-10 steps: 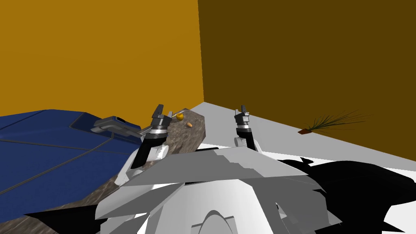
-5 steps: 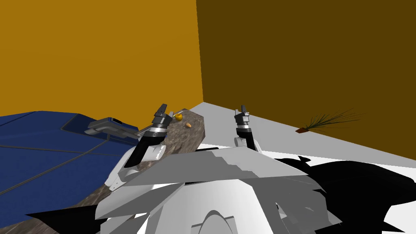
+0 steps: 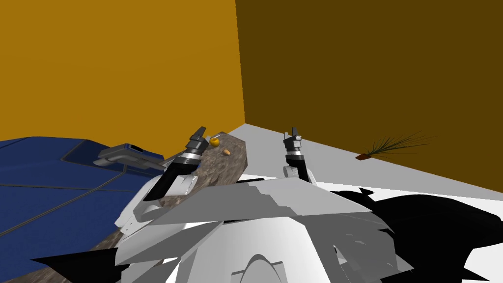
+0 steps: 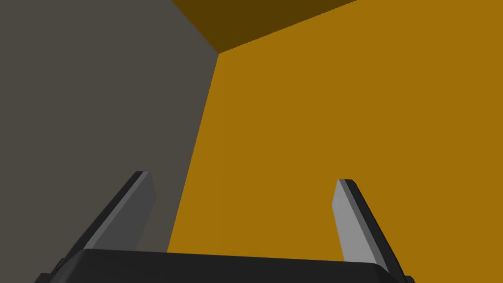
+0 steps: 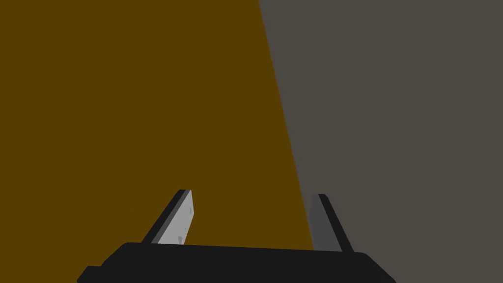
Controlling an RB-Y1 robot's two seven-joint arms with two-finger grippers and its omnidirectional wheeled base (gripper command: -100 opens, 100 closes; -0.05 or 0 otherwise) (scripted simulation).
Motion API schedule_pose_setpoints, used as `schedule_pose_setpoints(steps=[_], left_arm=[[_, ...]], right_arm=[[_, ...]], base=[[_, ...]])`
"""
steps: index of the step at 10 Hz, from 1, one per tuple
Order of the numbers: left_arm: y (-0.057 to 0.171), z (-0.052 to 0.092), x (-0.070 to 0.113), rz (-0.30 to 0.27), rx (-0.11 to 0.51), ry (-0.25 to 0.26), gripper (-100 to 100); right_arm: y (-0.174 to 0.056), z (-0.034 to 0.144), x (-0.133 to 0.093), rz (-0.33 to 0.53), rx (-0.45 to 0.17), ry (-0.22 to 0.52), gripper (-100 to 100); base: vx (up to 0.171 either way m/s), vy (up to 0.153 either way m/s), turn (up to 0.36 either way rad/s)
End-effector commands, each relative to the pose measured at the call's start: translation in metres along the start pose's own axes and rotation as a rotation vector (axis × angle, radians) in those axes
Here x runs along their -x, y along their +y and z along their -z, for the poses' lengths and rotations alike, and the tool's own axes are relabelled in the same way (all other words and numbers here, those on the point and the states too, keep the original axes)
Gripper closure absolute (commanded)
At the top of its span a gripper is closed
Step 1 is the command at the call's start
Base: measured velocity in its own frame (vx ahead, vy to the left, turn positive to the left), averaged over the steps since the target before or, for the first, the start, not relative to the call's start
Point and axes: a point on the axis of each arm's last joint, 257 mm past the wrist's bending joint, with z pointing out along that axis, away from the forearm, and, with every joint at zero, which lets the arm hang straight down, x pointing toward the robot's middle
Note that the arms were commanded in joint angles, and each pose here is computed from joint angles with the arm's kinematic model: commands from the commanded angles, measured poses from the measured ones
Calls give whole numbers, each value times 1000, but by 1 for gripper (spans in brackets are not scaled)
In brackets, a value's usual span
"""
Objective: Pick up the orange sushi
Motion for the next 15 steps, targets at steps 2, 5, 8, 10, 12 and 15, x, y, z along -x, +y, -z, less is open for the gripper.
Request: schedule_pose_setpoints(steps=[2,5,8,10,12,15], left_arm=[[10,-2,-3,-32,56,28,-100],[24,-1,-8,-86,130,79,-100],[42,3,-10,-114,206,102,-100],[56,8,-12,-141,264,128,-100],[71,14,-14,-166,325,154,-100],[102,32,-17,-214,444,208,-100]], right_arm=[[0,0,0,0,0,0,0],[0,0,0,0,0,0,0],[0,0,0,0,0,0,0],[0,0,0,0,0,0,0],[0,0,0,0,0,0,0],[0,0,0,0,0,0,0]], base=[[19,-17,-18],[29,-25,-12],[47,-27,-3],[53,-35,3],[56,-36,9],[71,-37,17]])
